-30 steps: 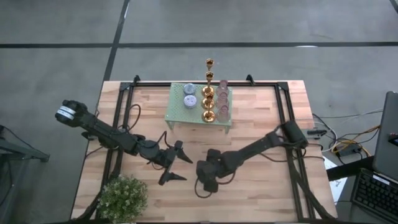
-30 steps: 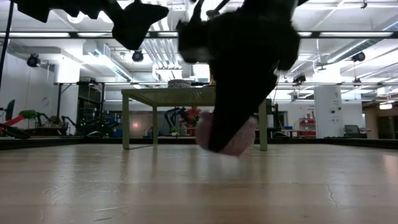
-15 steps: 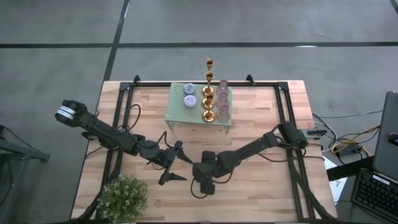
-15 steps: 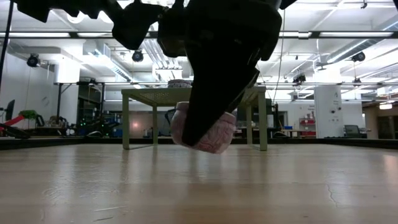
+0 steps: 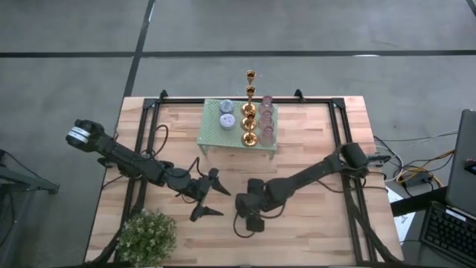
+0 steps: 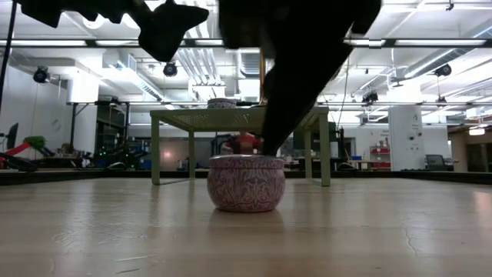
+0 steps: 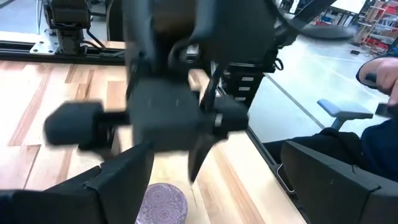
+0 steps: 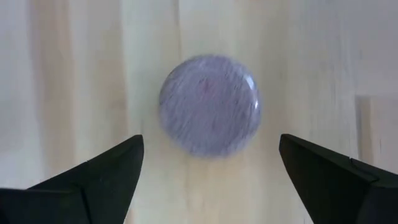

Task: Pick & Place candle stick holders
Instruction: Put the pink scented candle on the shelf

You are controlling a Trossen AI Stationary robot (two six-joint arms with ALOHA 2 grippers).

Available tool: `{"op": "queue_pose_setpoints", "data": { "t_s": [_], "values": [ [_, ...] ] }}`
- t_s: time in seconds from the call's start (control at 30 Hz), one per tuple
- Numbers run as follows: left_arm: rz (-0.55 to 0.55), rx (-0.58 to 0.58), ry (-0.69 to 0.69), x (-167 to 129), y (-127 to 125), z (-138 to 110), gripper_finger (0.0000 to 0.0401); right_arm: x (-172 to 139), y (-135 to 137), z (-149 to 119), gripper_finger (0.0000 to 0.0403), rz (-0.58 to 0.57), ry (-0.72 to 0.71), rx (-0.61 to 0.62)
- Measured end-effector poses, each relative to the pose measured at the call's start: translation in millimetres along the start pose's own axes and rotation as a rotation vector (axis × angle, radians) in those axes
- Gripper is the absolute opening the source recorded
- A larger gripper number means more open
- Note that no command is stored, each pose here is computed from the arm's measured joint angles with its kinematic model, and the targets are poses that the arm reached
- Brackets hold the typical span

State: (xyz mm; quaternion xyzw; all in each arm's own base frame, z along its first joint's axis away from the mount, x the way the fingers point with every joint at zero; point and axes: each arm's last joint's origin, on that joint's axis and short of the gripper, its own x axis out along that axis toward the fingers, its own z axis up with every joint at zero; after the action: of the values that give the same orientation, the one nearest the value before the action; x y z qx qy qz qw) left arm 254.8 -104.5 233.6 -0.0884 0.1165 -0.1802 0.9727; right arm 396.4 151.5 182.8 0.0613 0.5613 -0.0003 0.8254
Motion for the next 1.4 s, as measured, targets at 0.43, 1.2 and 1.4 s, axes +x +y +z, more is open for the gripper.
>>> {"op": "queue_pose_setpoints", "data": {
  "t_s": [0.43, 1.2, 1.4],
  "values": [
    [0.085, -0.019, 0.013, 13.1, 3.3, -3.6, 0.0355, -50.8, 28.4, -51.6, 0.0336, -0.094, -0.027, 0.053],
    [0.131, -0.014, 0.02, 17.4, 6.0, -6.3, 0.0355, -95.2, -36.3, -152.4, 0.0009, -0.015, -0.5, 0.062],
    [0.132, -0.013, 0.019, 17.7, 6.1, -5.9, 0.0355, -113.8, -57.5, -171.4, 0.0008, -0.047, -0.691, 0.108]
  ]
}}
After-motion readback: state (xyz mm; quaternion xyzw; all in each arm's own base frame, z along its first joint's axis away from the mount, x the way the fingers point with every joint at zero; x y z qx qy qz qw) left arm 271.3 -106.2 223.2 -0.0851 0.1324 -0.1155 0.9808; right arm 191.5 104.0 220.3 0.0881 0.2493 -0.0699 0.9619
